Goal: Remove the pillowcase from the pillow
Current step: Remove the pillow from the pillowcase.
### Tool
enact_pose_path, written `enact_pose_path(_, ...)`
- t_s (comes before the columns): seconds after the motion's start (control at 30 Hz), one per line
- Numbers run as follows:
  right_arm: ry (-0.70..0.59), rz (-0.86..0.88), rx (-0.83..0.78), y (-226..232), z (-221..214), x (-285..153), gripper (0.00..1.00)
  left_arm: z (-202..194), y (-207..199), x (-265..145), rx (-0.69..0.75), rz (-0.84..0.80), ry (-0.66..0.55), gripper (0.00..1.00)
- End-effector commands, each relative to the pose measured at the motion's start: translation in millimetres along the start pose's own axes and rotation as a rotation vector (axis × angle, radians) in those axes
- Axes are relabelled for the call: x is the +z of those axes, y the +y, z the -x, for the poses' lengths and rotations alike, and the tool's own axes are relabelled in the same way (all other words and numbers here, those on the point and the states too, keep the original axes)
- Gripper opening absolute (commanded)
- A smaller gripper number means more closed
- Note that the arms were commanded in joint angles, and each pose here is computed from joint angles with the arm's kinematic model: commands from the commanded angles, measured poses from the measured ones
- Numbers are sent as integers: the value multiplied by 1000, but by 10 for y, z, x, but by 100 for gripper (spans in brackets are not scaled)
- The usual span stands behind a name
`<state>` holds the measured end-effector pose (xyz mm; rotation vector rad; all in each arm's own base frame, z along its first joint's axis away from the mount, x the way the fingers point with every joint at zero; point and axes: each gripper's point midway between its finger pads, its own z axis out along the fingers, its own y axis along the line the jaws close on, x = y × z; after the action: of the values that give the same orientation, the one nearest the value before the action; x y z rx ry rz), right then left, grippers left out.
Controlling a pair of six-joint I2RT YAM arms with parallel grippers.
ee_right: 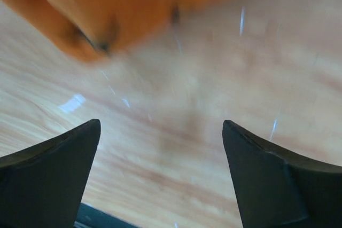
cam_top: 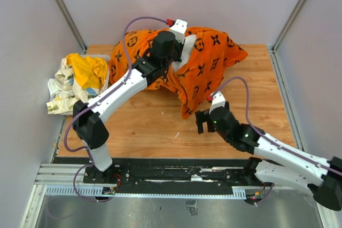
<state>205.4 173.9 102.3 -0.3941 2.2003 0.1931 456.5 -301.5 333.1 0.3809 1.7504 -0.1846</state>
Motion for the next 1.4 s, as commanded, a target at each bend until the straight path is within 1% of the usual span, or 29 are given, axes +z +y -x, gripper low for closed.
enact_pose_path(0.0, -478, 87, 48, 78, 1470, -640, 98, 585, 268, -270, -62, 29, -205, 0)
enact_pose_path(0.03, -544, 105, 65, 93, 1689, -759, 98, 549, 241, -278, -67, 16, -201, 0)
enact_pose_path(0.07, -579, 106, 76, 93, 1859, -832, 98, 507, 220, -290, -74, 5, -196, 0)
enact_pose_path(0.1, -581, 127, 59, 162, 1983, -851, 98, 463, 206, -300, -80, -3, -191, 0)
enact_pose_path(0.17, -550, 117, 13, 251, 2153, -798, 99, 340, 187, -324, -98, -15, -180, 0)
enact_pose_path(0.23, -508, 135, -20, 388, 2214, -672, 99, 268, 200, -363, -120, -11, -187, 0)
enact_pose_path(0.37, -481, 219, -40, 674, 2256, -480, 92, 210, 208, -431, -157, -15, -206, 0)
enact_pose_path(0.57, -455, 169, -36, 662, 2202, -276, 80, 122, 182, -430, -177, -25, -195, 0)
enact_pose_path(0.63, -437, 154, -39, 652, 2151, -202, 69, 114, 167, -427, -189, -31, -195, 0)
enact_pose_path(0.73, -421, 154, -39, 652, 2081, -162, 45, 29, 149, -433, -219, -36, -183, 0)
enact_pose_path(0.83, -403, 160, -40, 630, 1951, -148, 27, -144, 140, -442, -246, -35, -163, 0)
enact_pose_path(0.87, -392, 159, -39, 611, 1887, -140, 20, -199, 138, -439, -248, -34, -153, 0)
enact_pose_path(0.97, -338, 143, -37, 524, 1621, -81, 5, -325, 169, -421, -241, -9, -124, 0)
enact_pose_path(1.0, -316, 135, -31, 487, 1523, -62, 2, -344, 196, -419, -238, 7, -118, 0)
enact_pose_path(1.1, -254, 123, -7, 391, 1182, -23, 2, -402, 266, -424, -234, 47, -104, 0)
enact_pose_path(1.17, -217, 126, 8, 336, 932, -10, 12, -428, 311, -428, -236, 70, -104, 0)
enact_pose_path(1.2, -198, 130, 17, 311, 801, -6, 14, -439, 333, -428, -241, 84, -103, 0)
enact_pose_path(1.27, -142, 134, 33, 266, 512, 15, 15, -474, 355, -427, -248, 99, -98, 0)
enact_pose_path(1.37, -16, 134, 51, 200, 14, 35, 13, -484, 375, -439, -264, 109, -98, 0)
